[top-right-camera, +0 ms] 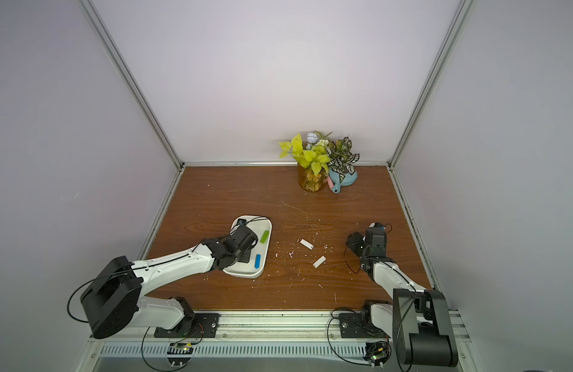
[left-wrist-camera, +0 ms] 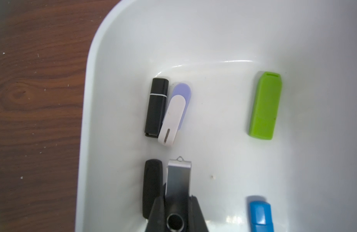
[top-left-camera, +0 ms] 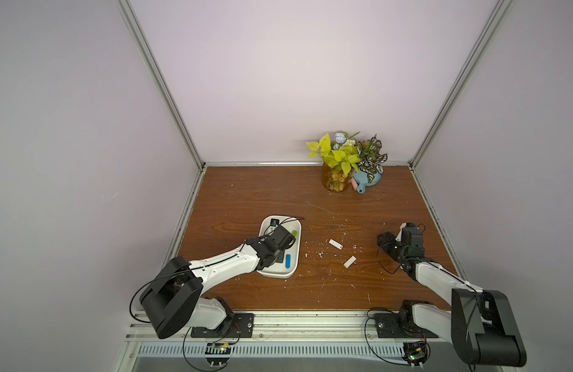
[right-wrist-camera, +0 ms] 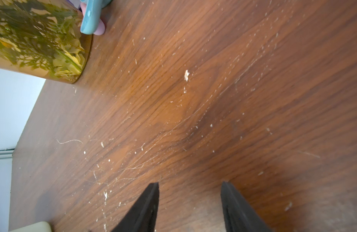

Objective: Put the usb flash drive into the storage box
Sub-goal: Place the USB flash in the storage box, then pick up the USB flash from the center of the board, then place the USB flash in the storage box, then pick up the USB flash from the center of the board.

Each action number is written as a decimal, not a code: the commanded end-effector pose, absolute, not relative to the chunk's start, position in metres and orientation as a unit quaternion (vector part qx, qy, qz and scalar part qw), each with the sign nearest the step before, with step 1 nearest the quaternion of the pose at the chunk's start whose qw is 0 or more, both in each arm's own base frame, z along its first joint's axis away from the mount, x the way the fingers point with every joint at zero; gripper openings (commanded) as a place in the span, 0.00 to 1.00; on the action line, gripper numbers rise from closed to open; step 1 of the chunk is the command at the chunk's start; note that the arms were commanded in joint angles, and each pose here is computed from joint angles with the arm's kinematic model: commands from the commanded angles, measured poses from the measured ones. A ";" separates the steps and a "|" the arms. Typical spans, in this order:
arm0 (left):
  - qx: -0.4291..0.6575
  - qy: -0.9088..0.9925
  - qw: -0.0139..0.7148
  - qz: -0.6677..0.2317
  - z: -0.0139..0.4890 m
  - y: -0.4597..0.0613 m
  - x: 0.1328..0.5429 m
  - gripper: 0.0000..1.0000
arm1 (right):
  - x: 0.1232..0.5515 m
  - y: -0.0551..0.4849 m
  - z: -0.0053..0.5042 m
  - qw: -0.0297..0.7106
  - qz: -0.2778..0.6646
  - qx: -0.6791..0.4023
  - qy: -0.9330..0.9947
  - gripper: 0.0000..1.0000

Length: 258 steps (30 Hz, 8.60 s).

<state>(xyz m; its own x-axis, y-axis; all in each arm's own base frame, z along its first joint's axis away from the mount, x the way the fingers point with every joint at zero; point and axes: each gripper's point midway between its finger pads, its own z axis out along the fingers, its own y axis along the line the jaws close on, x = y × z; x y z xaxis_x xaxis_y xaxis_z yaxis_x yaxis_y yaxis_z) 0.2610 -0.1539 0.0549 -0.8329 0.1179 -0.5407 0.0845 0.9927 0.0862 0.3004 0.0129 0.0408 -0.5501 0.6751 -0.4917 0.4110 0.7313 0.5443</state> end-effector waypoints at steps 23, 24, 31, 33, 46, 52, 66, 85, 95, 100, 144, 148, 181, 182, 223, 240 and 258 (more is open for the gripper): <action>0.047 0.968 0.237 0.064 0.026 -0.145 0.266 0.05 | 0.317 0.014 0.054 0.368 0.198 0.313 0.853 0.56; 0.046 0.969 0.235 0.066 0.026 -0.144 0.266 0.08 | 0.317 0.015 0.054 0.368 0.199 0.312 0.853 0.56; 0.050 0.972 0.223 0.056 0.028 -0.148 0.262 0.28 | 0.318 0.015 0.055 0.368 0.199 0.312 0.853 0.56; 0.049 0.972 0.226 0.047 0.034 -0.151 0.262 0.32 | 0.318 0.015 0.055 0.369 0.199 0.312 0.853 0.56; 0.076 0.953 0.291 -0.023 0.122 -0.164 0.259 0.49 | 0.324 0.025 0.062 0.371 0.205 0.283 0.860 0.58; 0.089 0.931 0.349 -0.057 0.158 -0.152 0.246 0.56 | 0.335 0.083 0.075 0.362 0.199 0.162 0.896 0.58; 0.085 0.927 0.362 -0.053 0.160 -0.144 0.247 0.58 | 0.321 0.192 0.043 0.263 0.145 -0.081 0.950 0.64; 0.084 0.925 0.365 -0.057 0.163 -0.143 0.246 0.59 | 0.273 0.214 0.007 0.168 0.041 -0.176 0.969 0.57; 0.085 0.926 0.363 -0.056 0.161 -0.143 0.246 0.59 | 0.257 0.197 0.003 0.149 -0.003 -0.176 0.973 0.49; 0.085 0.926 0.363 -0.055 0.161 -0.143 0.246 0.59 | 0.250 0.193 0.001 0.140 -0.009 -0.175 0.975 0.41; 0.001 0.879 0.474 -0.048 0.218 -0.101 0.244 0.62 | 0.270 0.441 0.141 0.264 0.352 -0.021 0.898 0.20; 0.003 0.880 0.472 -0.048 0.217 -0.102 0.244 0.62 | 0.283 0.449 0.122 0.266 0.309 -0.017 0.913 0.21; 0.012 0.885 0.462 -0.048 0.212 -0.106 0.244 0.63 | 0.326 0.437 0.076 0.284 0.189 0.030 0.939 0.45; 0.012 0.885 0.463 -0.047 0.212 -0.106 0.244 0.63 | 0.326 0.437 0.081 0.286 0.194 0.028 0.938 0.45; 0.384 0.873 0.257 -0.154 0.066 -0.459 0.216 0.55 | 0.322 -0.009 0.080 0.372 0.131 0.317 0.862 0.55; 0.392 0.884 0.241 -0.079 0.018 -0.463 0.207 0.37 | 0.318 -0.010 0.069 0.363 0.129 0.320 0.865 0.55; 0.342 0.884 0.315 -0.056 0.091 -0.439 0.226 0.00 | 0.315 -0.009 0.067 0.370 0.134 0.321 0.861 0.55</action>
